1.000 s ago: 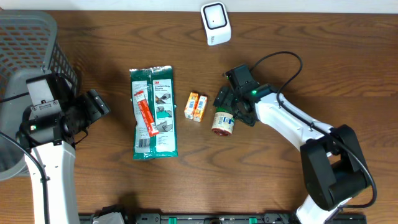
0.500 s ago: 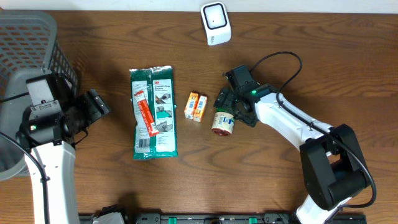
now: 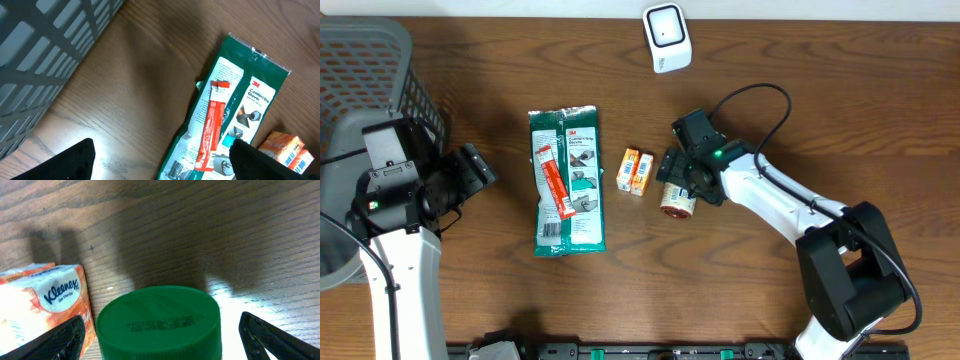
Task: Scan the item barcode
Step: 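Lower the right gripper down over the jar's green lid, then close the right gripper around the jar lid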
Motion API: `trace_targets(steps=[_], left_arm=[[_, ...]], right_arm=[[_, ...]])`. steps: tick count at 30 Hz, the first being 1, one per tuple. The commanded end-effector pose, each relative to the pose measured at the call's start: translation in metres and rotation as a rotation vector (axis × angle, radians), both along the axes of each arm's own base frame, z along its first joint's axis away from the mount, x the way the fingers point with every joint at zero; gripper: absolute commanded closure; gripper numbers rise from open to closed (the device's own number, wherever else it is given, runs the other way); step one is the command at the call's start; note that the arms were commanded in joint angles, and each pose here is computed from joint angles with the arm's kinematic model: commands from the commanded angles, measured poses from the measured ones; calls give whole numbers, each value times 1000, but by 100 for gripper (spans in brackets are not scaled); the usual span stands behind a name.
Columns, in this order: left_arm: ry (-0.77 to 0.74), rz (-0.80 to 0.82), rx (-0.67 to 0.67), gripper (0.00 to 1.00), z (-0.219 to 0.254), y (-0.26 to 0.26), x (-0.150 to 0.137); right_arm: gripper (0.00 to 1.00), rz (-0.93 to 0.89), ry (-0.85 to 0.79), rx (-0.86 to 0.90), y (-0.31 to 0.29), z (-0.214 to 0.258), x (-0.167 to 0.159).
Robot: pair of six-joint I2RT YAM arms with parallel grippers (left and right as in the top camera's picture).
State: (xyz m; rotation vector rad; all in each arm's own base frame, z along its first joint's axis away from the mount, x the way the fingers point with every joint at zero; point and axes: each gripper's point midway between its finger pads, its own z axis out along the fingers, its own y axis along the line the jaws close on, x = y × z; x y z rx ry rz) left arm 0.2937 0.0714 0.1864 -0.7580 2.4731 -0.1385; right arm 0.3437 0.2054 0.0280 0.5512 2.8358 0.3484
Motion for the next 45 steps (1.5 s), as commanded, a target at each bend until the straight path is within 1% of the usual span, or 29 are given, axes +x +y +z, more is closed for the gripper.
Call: trace_targets(steps=[1, 9, 12, 17, 25, 28, 30, 31, 34, 40, 45], left_arm=[[-8, -6, 1, 14, 4, 0, 2], [-8, -6, 1, 14, 4, 0, 2], [-8, -6, 1, 13, 4, 0, 2], [-8, -6, 1, 14, 4, 0, 2], [-8, -6, 1, 14, 4, 0, 2], [-9, -6, 2, 14, 4, 0, 2], [-8, -6, 1, 14, 4, 0, 2], [-8, -6, 1, 14, 4, 0, 2], [-8, -6, 1, 14, 4, 0, 2], [-8, -6, 1, 14, 4, 0, 2], [-8, -6, 1, 14, 4, 0, 2]], right_arm=[[7, 13, -18, -52, -6, -4, 1], [9, 20, -43, -85, -7, -4, 3], [12, 35, -51, -89, -5, -3, 3], [22, 57, -55, -98, -4, -3, 2], [25, 79, -54, -106, -4, -3, 1], [38, 78, -54, -106, -4, -3, 1], [39, 78, -54, -105, -4, -3, 1], [37, 78, -54, -105, -4, -4, 1], [36, 79, -54, -105, -4, -3, 1], [41, 77, -54, -112, -6, -4, 1], [42, 77, -50, -122, -7, -7, 1]])
